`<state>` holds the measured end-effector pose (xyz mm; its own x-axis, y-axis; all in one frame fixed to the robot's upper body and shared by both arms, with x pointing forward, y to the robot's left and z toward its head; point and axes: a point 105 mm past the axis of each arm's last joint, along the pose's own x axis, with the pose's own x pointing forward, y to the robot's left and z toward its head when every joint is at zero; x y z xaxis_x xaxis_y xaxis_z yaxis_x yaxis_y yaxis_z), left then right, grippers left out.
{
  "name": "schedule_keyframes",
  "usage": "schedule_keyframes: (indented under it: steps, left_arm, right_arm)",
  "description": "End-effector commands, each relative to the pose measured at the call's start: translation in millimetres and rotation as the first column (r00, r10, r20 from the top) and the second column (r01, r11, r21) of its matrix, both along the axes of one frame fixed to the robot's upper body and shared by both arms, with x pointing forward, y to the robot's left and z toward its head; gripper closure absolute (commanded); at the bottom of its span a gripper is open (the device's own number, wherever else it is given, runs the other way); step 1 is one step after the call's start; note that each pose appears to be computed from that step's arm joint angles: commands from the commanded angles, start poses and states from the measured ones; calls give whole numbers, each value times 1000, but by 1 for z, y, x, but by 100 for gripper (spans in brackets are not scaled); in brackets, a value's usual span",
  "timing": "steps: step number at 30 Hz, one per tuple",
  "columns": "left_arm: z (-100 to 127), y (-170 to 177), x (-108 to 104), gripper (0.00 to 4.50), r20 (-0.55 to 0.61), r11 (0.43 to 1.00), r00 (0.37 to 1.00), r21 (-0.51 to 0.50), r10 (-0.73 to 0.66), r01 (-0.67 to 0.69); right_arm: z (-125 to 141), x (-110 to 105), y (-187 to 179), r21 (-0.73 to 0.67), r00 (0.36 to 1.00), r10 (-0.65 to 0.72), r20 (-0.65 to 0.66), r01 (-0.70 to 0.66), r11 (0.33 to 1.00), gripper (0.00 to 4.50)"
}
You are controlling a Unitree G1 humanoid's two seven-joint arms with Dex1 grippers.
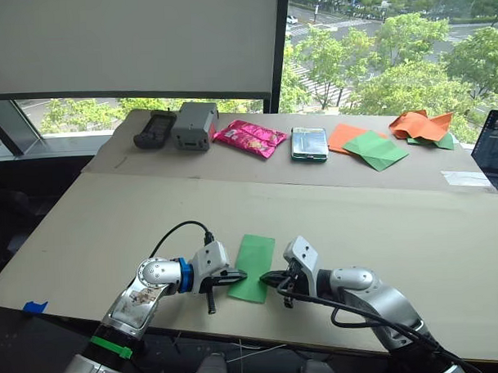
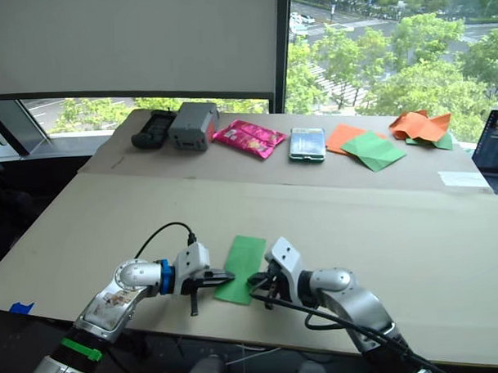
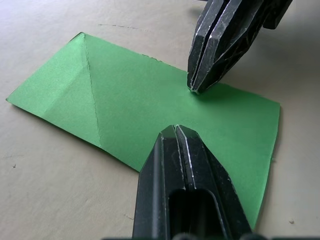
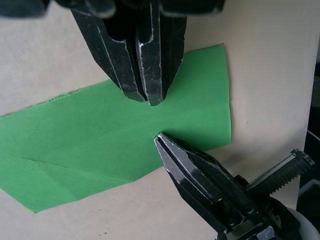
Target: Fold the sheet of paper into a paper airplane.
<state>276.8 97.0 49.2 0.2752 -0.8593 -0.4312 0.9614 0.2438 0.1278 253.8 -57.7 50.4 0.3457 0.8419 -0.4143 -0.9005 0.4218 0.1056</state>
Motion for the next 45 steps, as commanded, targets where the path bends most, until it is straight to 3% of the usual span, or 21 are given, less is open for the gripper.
schedule_keyframes:
  steps: [1, 10, 15, 21, 23, 28, 31, 39, 45]
  left_arm:
    - [-18, 9, -2, 450, -45, 997, 998, 68, 32, -29]
    - [-19, 10, -5, 450, -48, 997, 998, 71, 30, -26]
    - [-18, 12, -6, 450, -47, 997, 998, 69, 32, -28]
    - [8, 20, 2, 450, 5, 997, 997, 7, 75, -75]
    - [28, 27, 5, 450, 12, 994, 995, -51, 102, -101]
    - [49, 42, 5, 450, -18, 983, 989, -112, 145, -146]
    - [41, 51, 8, 450, -16, 982, 985, -83, 169, -170]
    - [35, 13, 13, 450, -5, 994, 998, -95, 58, -59]
    - [48, -19, 20, 450, 17, 987, 999, -156, -44, 46]
  right_arm:
    - [-14, -22, 3, -9, 992, 70, -106, -71, 997, 446]
    - [-16, -37, 5, -4, 981, 126, -150, -128, 992, 446]
    - [-13, -35, 5, -4, 986, 111, -122, -113, 994, 446]
    - [46, -18, -2, 190, 996, 53, 75, -66, 980, 446]
    - [63, -17, -7, 236, 994, 31, 103, -55, 970, 446]
    - [68, -15, -14, 223, 992, 1, 125, -29, 974, 446]
    - [64, -12, -15, 216, 992, -28, 122, 1, 976, 446]
    - [69, -13, -22, 242, 990, -75, 120, 44, 969, 446]
    - [83, -14, -29, 302, 987, -103, 125, 61, 952, 446]
